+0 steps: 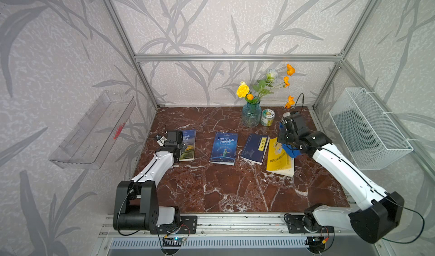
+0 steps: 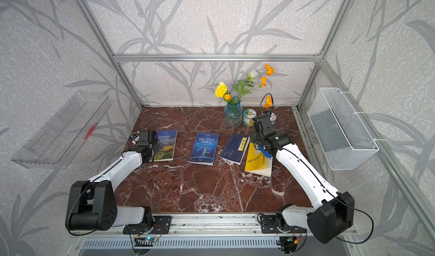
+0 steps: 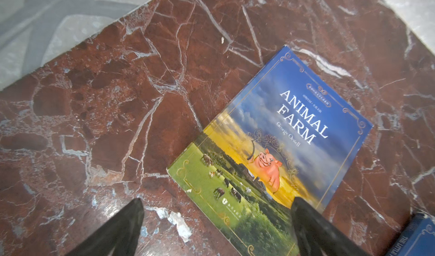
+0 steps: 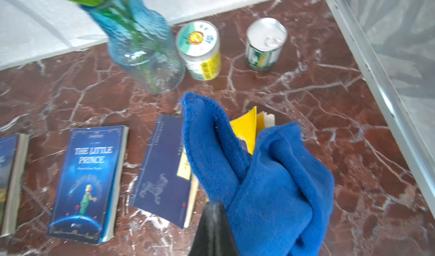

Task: Wipe the cover of the book
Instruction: Pick up the cleaning item at the center of the board.

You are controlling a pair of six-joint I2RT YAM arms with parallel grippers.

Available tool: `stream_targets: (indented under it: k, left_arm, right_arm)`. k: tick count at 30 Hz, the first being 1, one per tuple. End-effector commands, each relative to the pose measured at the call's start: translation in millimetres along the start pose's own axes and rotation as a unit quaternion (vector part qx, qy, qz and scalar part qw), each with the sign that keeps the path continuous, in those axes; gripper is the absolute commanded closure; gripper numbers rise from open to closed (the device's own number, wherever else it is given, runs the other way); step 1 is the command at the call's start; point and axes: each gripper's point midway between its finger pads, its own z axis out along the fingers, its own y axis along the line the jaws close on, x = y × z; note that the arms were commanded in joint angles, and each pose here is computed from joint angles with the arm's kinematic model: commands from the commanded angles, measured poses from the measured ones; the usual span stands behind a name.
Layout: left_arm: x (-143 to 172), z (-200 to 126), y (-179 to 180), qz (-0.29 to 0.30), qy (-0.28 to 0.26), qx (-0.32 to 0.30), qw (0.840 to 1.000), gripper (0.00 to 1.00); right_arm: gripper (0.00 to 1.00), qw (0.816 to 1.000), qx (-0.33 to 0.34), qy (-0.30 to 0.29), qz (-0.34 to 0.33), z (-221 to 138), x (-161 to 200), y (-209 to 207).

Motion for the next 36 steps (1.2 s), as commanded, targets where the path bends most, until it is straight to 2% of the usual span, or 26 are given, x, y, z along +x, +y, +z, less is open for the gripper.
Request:
stream_targets:
  k: [1, 5, 8, 11, 15, 17, 20, 25, 29, 31, 36]
  left_arm:
    - [3, 7, 7, 0.003, 0.015, -0.030, 0.999, 0.03]
    - [4, 13, 11, 0.011, 0.022, -0.049, 0.999, 0.03]
    - [3, 13, 12, 0.014, 0.027, -0.049, 0.998, 0.03]
    - [4, 11, 12, 0.017, 0.028, -0.043, 0.999, 0.03]
    - [6, 8, 4, 0.018, 0.037, -0.023, 0.999, 0.03]
    - [9, 5, -8, 0.026, 0.058, 0.007, 0.998, 0.05]
    - [21, -2, -35, 0.024, 0.093, 0.084, 0.992, 0.12]
    - [34, -30, -79, 0.021, 0.098, 0.217, 0.971, 0.18]
    - [58, -64, -123, 0.072, 0.091, 0.280, 0.953, 0.19]
    - [84, -84, -154, 0.095, 0.104, 0.323, 0.936, 0.19]
    - [157, -132, -226, 0.151, 0.146, 0.409, 0.888, 0.20]
  right_arm:
    - [1.00, 0.999, -0.012, 0.009, -0.043, -9, 1, 38]
    - [1.00, 0.996, -0.024, -0.014, -0.082, -24, -10, 74]
    - [1.00, 0.994, 0.004, -0.043, -0.102, -32, -24, 73]
    - [1.00, 0.991, 0.041, -0.074, -0.100, -49, -46, 54]
    - [1.00, 0.993, 0.051, -0.083, -0.066, -63, -57, 18]
    - [1.00, 0.993, 0.064, -0.084, -0.055, -67, -56, -3]
    - [1.00, 0.992, 0.084, -0.084, -0.041, -76, -54, -33]
    - [1.00, 0.989, 0.106, -0.097, -0.019, -109, -64, -75]
    - [1.00, 0.994, 0.065, -0.092, -0.017, -126, -66, -68]
    - [1.00, 0.995, 0.046, -0.083, -0.019, -131, -65, -62]
    - [1.00, 0.996, 0.056, -0.066, 0.002, -130, -54, -77]
